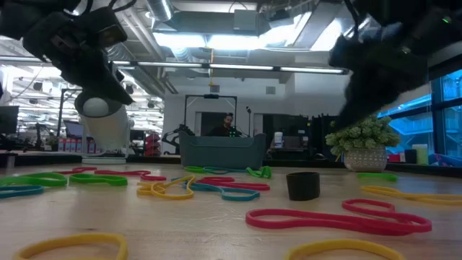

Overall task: Pick and place rubber bands into bin
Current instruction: Put the green rubber band into the blue bin

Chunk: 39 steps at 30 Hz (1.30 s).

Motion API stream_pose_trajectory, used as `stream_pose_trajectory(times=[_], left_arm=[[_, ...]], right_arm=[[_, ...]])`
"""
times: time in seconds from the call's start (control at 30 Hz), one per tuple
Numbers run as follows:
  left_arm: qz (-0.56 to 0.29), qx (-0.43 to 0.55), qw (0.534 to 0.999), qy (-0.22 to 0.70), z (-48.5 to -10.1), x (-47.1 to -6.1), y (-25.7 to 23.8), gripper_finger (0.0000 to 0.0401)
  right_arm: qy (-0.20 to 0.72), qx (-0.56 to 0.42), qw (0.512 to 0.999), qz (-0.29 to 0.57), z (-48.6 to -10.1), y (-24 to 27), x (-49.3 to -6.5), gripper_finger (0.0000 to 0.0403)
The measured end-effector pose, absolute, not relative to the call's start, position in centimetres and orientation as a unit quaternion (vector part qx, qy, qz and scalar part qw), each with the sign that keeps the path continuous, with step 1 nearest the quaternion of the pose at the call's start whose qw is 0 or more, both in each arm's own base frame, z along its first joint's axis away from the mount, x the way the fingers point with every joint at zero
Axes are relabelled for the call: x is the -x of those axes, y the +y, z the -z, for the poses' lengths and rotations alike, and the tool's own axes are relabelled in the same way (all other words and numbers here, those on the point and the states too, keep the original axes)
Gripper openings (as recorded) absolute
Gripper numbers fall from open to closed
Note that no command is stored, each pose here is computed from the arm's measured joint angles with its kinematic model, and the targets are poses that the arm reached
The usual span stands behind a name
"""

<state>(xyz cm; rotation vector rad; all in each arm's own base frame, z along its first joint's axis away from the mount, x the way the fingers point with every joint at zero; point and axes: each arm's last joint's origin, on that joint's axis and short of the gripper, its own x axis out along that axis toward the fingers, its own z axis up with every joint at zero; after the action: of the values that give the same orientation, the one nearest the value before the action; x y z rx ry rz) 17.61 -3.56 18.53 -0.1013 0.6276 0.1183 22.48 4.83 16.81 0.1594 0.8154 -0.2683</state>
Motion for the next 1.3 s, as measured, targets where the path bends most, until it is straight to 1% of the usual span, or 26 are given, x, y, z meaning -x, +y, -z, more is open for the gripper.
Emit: stream_pose_trajectory(times=[0.17, 0.37, 0.47, 0.63, 0.73, 1.07, 1.3], left_arm=[[-0.067, 0.048, 0.925, 0.372, -19.5, -18.7, -4.8, 0.0002], [-0.095, 0.067, 0.875, 0.47, -19.9, -20.3, -6.8, 0.0003], [-0.093, 0.093, 0.848, 0.513, -19.4, -20.7, -7.9, 0.0003], [-0.088, 0.135, 0.82, 0.549, -18.0, -21.0, -9.3, 0.0009], [-0.092, 0.142, 0.81, 0.562, -17.4, -21.1, -9.8, 0.0022], [-0.117, 0.119, 0.79, 0.589, -15.2, -21.5, -10.3, 0.0088], [-0.132, 0.111, 0.774, 0.609, -13.7, -21.9, -10.4, 0.0104]], right_arm=[[0.399, -0.112, 0.9, 0.135, -14.7, 5.4, -21.1, 0.0004], [0.394, -0.111, 0.896, 0.171, -13.7, 5.2, -20.3, 0.0005], [0.384, -0.108, 0.9, 0.177, -13.7, 5.1, -20.3, 0.0005], [0.377, -0.106, 0.902, 0.182, -13.7, 5.1, -20.4, 0.0005], [0.377, -0.107, 0.902, 0.182, -13.7, 5.1, -20.4, 0.0005], [0.374, -0.107, 0.904, 0.181, -13.8, 5.1, -20.5, 0.0005], [0.374, -0.106, 0.904, 0.18, -13.8, 5.1, -20.5, 0.0005]])
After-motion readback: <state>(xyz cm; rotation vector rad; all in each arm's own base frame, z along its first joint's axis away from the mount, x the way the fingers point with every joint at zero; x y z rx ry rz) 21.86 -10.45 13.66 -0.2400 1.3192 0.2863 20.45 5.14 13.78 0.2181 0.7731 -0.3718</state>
